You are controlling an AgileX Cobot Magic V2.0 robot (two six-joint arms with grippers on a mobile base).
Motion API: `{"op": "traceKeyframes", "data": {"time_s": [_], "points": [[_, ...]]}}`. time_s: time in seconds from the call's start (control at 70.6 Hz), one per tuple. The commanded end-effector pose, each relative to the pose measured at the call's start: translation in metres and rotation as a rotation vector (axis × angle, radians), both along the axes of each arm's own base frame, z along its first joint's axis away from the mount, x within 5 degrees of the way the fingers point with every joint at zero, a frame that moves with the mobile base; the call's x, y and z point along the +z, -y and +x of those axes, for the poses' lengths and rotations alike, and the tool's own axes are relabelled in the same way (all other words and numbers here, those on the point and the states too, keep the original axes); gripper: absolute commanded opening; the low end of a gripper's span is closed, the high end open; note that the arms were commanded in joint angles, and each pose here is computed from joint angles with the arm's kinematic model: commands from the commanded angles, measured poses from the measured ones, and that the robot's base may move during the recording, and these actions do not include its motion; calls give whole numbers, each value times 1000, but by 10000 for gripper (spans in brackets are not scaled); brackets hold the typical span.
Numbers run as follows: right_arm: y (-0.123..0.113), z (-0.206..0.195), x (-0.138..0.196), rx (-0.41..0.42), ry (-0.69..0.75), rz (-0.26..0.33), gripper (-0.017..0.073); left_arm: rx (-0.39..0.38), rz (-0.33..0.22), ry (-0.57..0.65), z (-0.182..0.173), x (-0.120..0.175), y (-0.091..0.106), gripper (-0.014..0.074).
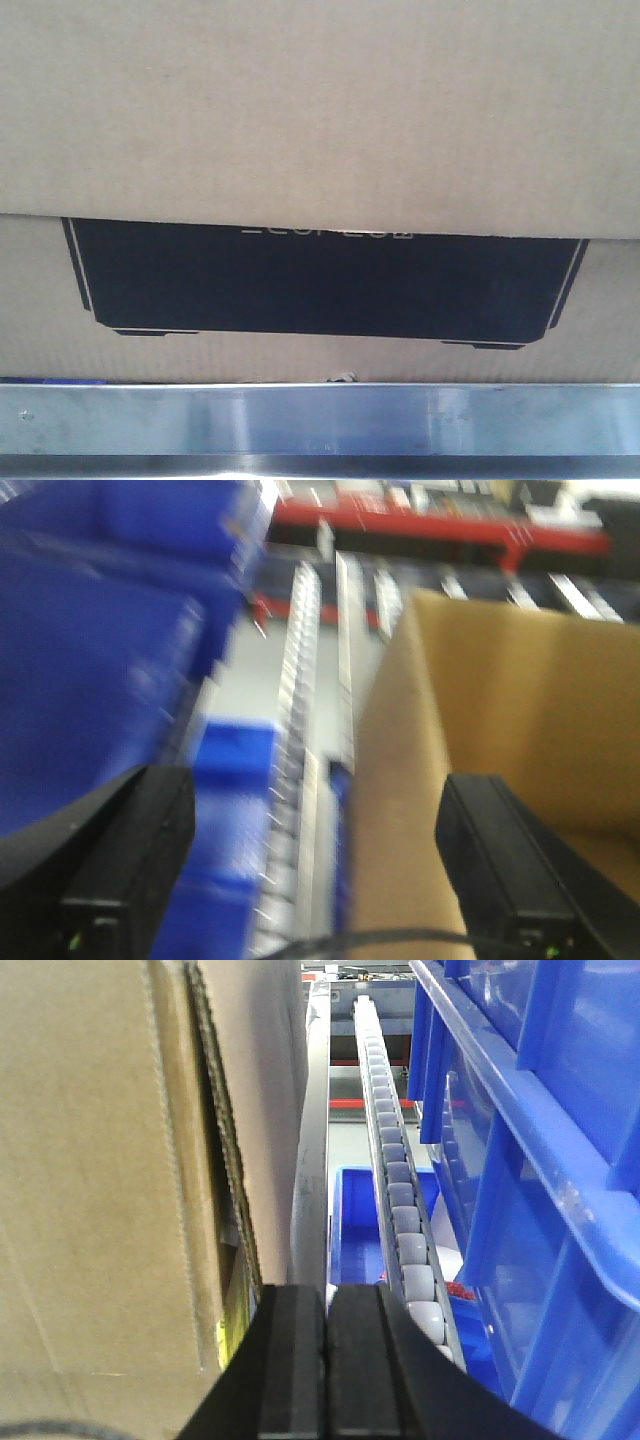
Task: Grab box from left shelf to table start
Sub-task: 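Clamp the brown cardboard box's side walls with both grippers on the shelf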
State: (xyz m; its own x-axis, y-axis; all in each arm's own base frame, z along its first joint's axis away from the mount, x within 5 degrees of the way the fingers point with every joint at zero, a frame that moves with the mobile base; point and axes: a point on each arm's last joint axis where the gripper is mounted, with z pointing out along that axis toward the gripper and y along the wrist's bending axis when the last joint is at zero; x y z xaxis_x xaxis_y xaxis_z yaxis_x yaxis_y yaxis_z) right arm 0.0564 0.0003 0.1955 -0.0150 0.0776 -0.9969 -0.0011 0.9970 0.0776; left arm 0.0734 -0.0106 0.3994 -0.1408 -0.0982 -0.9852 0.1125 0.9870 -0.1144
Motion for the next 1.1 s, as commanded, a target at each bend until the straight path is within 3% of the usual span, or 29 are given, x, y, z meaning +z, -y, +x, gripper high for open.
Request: {"op": "traceKeyframes", "data": {"time_s": [0.0,0.085,0.297,0.538,0.637,0.878,1.091], "points": [[0,-2,15,-5,114,-14,57,-73,-19,5,16,20,8,423],[0,-2,15,-5,114,-14,57,-145,30,-87,37,21,17,423],[0,-2,15,-5,114,-14,57,-245,52,-187,79,34,39,423],[0,-2,15,-5,114,-14,57,-252,94,-298,128,42,52,422],[0,-2,15,-5,114,-14,57,-254,120,-376,146,35,57,422],[1,-3,22,-8,176,-11,57,-254,127,-473,175,13,64,422],[1,-11,58,-8,279,-7,57,-254,131,-510,186,3,67,422]]}}
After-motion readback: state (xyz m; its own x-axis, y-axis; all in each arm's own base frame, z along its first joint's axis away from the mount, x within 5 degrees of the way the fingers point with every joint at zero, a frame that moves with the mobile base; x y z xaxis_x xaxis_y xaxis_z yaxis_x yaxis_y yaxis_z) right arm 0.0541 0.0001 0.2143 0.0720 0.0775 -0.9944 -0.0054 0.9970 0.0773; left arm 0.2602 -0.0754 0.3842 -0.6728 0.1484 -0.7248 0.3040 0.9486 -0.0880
